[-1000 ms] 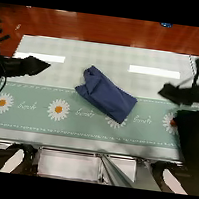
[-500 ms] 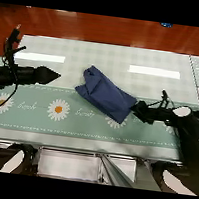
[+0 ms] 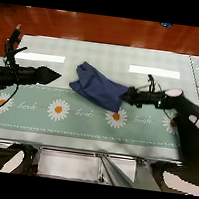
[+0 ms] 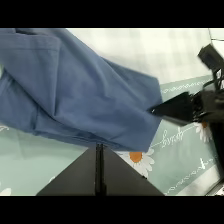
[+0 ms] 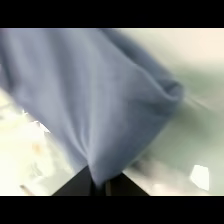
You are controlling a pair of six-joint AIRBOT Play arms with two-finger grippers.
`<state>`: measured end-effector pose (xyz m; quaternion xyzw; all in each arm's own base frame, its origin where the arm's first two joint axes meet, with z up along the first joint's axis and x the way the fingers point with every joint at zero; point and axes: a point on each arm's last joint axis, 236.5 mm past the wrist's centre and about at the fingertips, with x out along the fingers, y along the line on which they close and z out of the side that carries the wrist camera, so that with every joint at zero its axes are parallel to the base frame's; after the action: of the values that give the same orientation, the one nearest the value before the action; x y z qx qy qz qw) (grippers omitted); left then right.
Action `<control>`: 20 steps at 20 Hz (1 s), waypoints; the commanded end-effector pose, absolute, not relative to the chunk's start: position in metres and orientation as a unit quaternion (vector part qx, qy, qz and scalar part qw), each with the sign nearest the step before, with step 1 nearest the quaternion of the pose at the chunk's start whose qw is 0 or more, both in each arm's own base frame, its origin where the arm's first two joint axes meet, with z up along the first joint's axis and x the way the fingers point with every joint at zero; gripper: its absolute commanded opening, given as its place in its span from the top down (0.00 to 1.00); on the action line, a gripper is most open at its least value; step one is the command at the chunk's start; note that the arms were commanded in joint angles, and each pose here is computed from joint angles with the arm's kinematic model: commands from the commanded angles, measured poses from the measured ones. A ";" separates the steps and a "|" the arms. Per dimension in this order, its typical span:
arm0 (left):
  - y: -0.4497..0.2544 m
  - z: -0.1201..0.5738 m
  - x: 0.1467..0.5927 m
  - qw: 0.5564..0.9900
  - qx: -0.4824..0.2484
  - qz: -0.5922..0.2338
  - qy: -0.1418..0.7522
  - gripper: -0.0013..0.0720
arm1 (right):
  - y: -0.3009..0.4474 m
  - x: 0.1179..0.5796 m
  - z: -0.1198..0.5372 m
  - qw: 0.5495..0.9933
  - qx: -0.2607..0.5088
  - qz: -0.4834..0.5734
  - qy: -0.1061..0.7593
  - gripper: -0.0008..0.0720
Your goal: Fold the shirts.
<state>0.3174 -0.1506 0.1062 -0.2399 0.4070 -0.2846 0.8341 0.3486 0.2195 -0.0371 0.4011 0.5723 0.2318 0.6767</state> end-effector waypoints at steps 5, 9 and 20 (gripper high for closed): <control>-0.150 0.106 0.319 0.836 -0.239 -0.283 0.405 0.96 | 0.191 0.436 0.125 0.787 0.267 0.278 0.483 0.95; -0.150 0.106 0.319 0.836 -0.240 -0.283 0.405 0.96 | 0.126 0.447 0.205 0.822 0.254 0.246 0.447 0.95; -0.150 0.106 0.319 0.836 -0.240 -0.283 0.405 0.96 | -0.096 0.373 0.267 0.848 0.337 0.043 0.407 0.95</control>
<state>0.3189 -0.1499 0.1064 -0.2399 0.4048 -0.2827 0.8359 0.4093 -0.0512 0.2663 0.3144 0.3963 0.0937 0.8575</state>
